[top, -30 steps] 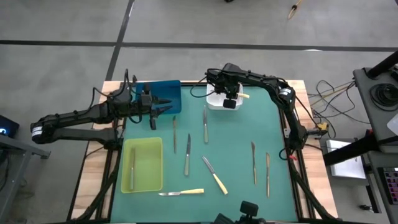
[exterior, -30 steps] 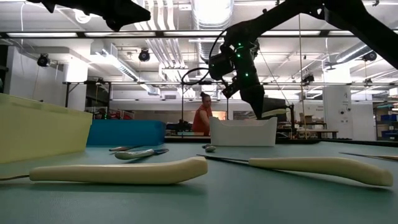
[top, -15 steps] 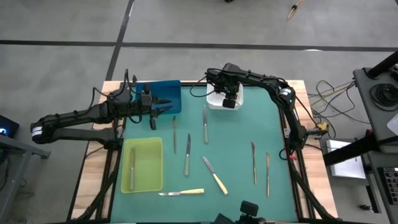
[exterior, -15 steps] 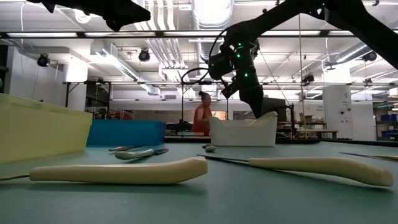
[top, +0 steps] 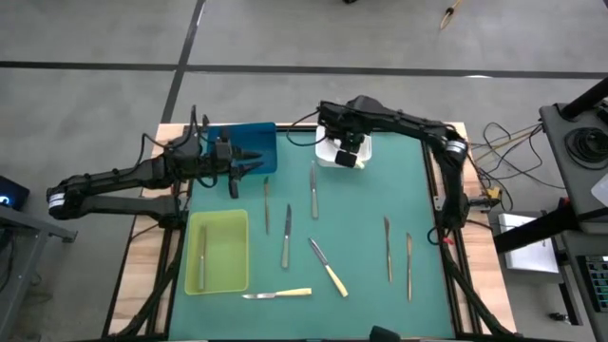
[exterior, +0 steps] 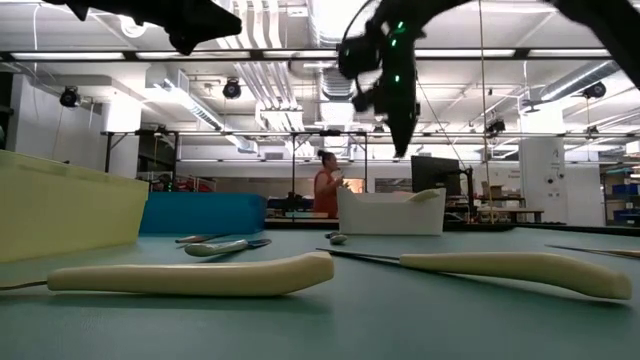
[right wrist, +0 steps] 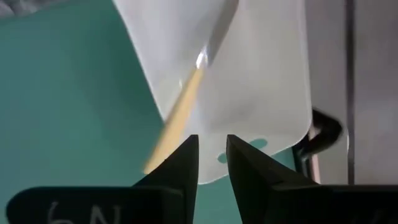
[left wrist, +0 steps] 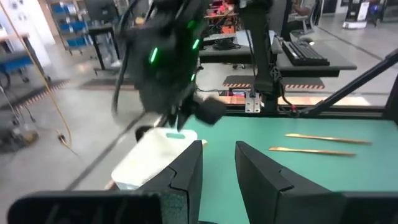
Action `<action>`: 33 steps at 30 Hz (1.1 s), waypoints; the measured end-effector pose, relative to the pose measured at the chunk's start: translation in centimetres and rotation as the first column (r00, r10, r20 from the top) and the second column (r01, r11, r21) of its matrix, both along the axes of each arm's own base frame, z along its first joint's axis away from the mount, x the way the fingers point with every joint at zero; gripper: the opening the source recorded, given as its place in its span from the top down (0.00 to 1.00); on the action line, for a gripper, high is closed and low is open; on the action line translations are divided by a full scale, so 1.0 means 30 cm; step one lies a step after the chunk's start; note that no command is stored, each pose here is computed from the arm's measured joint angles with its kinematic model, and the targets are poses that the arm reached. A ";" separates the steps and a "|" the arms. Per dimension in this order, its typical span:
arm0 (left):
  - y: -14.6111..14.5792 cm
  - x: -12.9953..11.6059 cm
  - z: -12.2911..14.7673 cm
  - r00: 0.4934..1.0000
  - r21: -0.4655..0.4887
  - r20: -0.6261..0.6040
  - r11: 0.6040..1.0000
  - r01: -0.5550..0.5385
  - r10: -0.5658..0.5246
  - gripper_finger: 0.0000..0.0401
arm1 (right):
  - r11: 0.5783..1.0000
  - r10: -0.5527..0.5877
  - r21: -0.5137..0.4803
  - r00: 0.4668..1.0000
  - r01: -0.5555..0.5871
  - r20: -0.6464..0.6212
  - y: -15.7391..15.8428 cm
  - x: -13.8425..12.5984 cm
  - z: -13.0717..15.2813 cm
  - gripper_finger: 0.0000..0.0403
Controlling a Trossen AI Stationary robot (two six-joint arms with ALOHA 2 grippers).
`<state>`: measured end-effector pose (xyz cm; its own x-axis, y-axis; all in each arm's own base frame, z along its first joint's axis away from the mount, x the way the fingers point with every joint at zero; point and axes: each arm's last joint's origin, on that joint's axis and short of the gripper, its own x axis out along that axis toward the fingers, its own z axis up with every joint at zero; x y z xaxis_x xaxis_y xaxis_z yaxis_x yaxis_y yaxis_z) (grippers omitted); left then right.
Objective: Sort silverware by color (type)
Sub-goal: Put the left gold knife into the blue bin
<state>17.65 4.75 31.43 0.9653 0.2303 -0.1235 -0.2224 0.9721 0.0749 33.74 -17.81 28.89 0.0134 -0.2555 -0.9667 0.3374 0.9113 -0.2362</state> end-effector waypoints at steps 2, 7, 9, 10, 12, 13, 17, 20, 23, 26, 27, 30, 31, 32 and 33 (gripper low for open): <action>0.000 -0.001 -0.009 1.000 -0.062 -0.014 0.998 -0.007 0.006 0.81 | 1.000 0.014 -0.024 0.997 -0.012 0.078 0.039 -0.015 0.041 0.83; 0.001 0.006 -0.036 0.998 -0.211 -0.057 0.977 -0.038 0.026 0.81 | 0.994 0.068 -0.107 0.952 -0.038 0.299 0.157 -0.075 0.118 0.83; 0.004 0.014 -0.044 0.998 -0.269 -0.060 0.962 -0.051 0.036 0.81 | 0.990 0.087 -0.136 0.916 -0.036 0.391 0.206 -0.103 0.129 0.83; 0.005 0.019 -0.048 0.997 -0.295 -0.062 0.954 -0.057 0.040 0.81 | 0.988 0.098 -0.149 0.895 -0.036 0.434 0.229 -0.117 0.130 0.83; 0.007 0.029 -0.060 0.996 -0.337 -0.077 0.939 -0.068 0.045 0.81 | 0.986 0.108 -0.162 0.849 -0.027 0.517 0.273 -0.141 0.124 0.84; 0.008 0.035 -0.065 0.996 -0.354 -0.084 0.933 -0.070 0.042 0.81 | 0.986 0.113 -0.166 0.825 -0.023 0.554 0.293 -0.152 0.119 0.84; 0.014 0.065 -0.094 0.992 -0.414 -0.121 0.907 -0.074 0.026 0.81 | 0.987 0.116 -0.163 0.734 -0.007 0.669 0.359 -0.190 0.091 0.84; 0.019 0.091 -0.121 0.988 -0.455 -0.155 0.887 -0.079 0.009 0.81 | 0.986 0.128 -0.163 0.680 -0.013 0.722 0.399 -0.205 0.054 0.84; 0.024 0.119 -0.154 0.980 -0.488 -0.198 0.868 -0.087 -0.013 0.81 | 0.984 0.157 -0.177 0.624 -0.031 0.766 0.428 -0.208 0.011 0.84; 0.029 0.142 -0.183 0.972 -0.511 -0.235 0.853 -0.109 -0.016 0.81 | 0.982 0.170 -0.181 0.608 -0.044 0.775 0.442 -0.209 -0.033 0.84; 0.031 0.147 -0.191 0.969 -0.518 -0.245 0.847 -0.117 -0.015 0.81 | 0.982 0.174 -0.183 0.612 -0.048 0.771 0.444 -0.210 -0.045 0.84; 0.032 0.160 -0.205 0.964 -0.570 -0.266 0.810 -0.141 -0.019 0.81 | 0.980 0.185 -0.189 0.629 -0.062 0.755 0.448 -0.217 -0.081 0.84; 0.031 0.165 -0.208 0.961 -0.597 -0.275 0.790 -0.142 -0.035 0.81 | 0.979 0.193 -0.194 0.632 -0.069 0.750 0.449 -0.219 -0.093 0.84; 0.029 0.170 -0.211 0.956 -0.626 -0.289 0.766 -0.146 -0.054 0.81 | 0.975 0.208 -0.205 0.636 -0.080 0.743 0.450 -0.222 -0.107 0.84; 0.027 0.175 -0.212 0.950 -0.654 -0.304 0.740 -0.154 -0.071 0.81 | 0.972 0.224 -0.217 0.642 -0.092 0.733 0.451 -0.225 -0.121 0.84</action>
